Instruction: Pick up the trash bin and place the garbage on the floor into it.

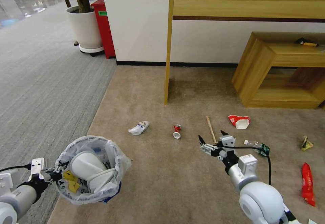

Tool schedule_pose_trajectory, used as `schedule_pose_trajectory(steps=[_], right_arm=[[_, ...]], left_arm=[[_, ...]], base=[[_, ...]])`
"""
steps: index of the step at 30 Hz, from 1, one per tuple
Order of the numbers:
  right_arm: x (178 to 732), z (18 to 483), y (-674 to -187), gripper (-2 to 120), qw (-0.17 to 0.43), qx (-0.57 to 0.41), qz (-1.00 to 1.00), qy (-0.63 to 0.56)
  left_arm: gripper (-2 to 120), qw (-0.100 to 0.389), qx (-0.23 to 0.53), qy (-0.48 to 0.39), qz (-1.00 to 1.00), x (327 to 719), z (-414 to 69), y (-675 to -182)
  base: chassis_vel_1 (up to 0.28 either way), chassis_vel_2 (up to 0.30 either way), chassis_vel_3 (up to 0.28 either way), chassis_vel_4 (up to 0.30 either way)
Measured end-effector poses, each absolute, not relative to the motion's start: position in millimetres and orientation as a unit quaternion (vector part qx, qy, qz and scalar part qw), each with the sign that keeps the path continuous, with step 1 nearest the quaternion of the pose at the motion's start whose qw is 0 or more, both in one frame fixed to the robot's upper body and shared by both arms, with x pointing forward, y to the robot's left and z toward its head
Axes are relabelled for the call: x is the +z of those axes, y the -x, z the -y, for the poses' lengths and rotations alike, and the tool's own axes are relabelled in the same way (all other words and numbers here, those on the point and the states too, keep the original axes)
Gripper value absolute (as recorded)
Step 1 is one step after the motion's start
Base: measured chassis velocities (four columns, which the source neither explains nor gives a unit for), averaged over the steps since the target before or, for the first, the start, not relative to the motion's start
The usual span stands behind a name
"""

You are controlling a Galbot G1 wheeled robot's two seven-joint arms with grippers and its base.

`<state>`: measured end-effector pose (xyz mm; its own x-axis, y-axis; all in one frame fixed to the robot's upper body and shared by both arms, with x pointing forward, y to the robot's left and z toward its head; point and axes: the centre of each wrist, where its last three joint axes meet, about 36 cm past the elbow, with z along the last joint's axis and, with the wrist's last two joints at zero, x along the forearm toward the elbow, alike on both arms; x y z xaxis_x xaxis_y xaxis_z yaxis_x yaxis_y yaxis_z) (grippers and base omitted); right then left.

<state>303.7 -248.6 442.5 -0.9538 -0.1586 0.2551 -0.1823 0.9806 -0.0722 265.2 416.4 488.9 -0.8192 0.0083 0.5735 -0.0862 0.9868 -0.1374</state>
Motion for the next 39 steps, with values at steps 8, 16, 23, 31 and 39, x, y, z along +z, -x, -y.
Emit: schedule_pose_trajectory(steps=[8,16,23,31,39], right_arm=[[440.1,256.3,-298.2,100,0.122,0.05,0.988,-0.077],[433.8,257.1,-295.5,100,0.126,0.06,0.987,-0.075],[432.3,257.8,-294.0,100,0.125,0.062,0.988,-0.073],[431.7,261.7,-294.1,100,0.116,0.064,0.989,-0.063],[428.1,267.3,-288.2,100,0.111,0.071,0.99,-0.057]], left_arm=[[0,0.298,0.079,-0.016,0.951,489.9,-413.1,-266.5],[0,0.297,0.078,-0.017,0.952,491.3,-412.7,-265.5],[0,0.303,0.086,-0.054,0.948,484.9,-433.1,-261.6],[0,0.317,0.105,-0.087,0.938,477.1,-460.8,-236.4],[0,0.333,0.11,-0.092,0.932,474.6,-477.3,-217.5]], base=[[0.106,-0.163,-0.115,0.168],[0.048,-0.268,-0.043,0.267],[-0.18,-0.193,0.185,0.197],[-0.269,-0.317,0.276,0.308],[-0.328,-0.386,0.331,0.397]])
